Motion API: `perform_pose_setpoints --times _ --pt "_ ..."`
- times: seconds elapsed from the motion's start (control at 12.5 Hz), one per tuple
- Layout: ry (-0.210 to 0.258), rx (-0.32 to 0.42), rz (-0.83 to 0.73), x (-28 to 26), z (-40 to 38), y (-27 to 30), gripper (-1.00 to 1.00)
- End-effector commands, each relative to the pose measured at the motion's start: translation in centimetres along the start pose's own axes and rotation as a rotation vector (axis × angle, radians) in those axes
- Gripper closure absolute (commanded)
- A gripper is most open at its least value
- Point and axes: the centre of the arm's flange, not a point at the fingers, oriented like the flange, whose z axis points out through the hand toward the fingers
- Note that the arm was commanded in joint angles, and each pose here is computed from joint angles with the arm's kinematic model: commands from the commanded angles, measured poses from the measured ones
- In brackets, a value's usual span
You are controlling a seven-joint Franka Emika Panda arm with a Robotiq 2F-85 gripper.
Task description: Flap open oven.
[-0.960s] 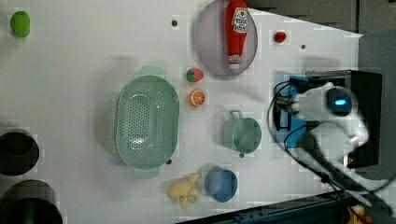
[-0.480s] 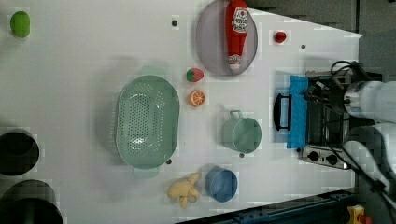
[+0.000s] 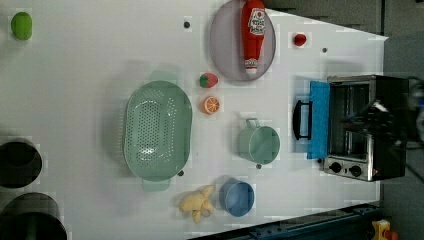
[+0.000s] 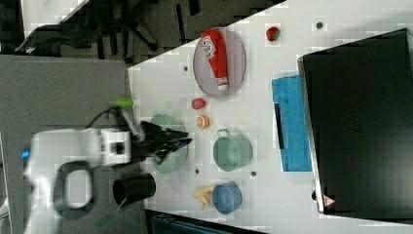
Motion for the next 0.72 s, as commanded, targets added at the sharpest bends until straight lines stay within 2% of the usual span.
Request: perform_pose_setpoints --times 0.08,0.32,0.72 --pt "0.017 0.034 0.076 0.3 -8.3 1.8 0.65" --pt "-0.029 -0.017 0.097 0.7 -11.5 2.9 0.65" --pt "-0.023 -0.005 0.088 0.5 -12.4 2.7 0.65"
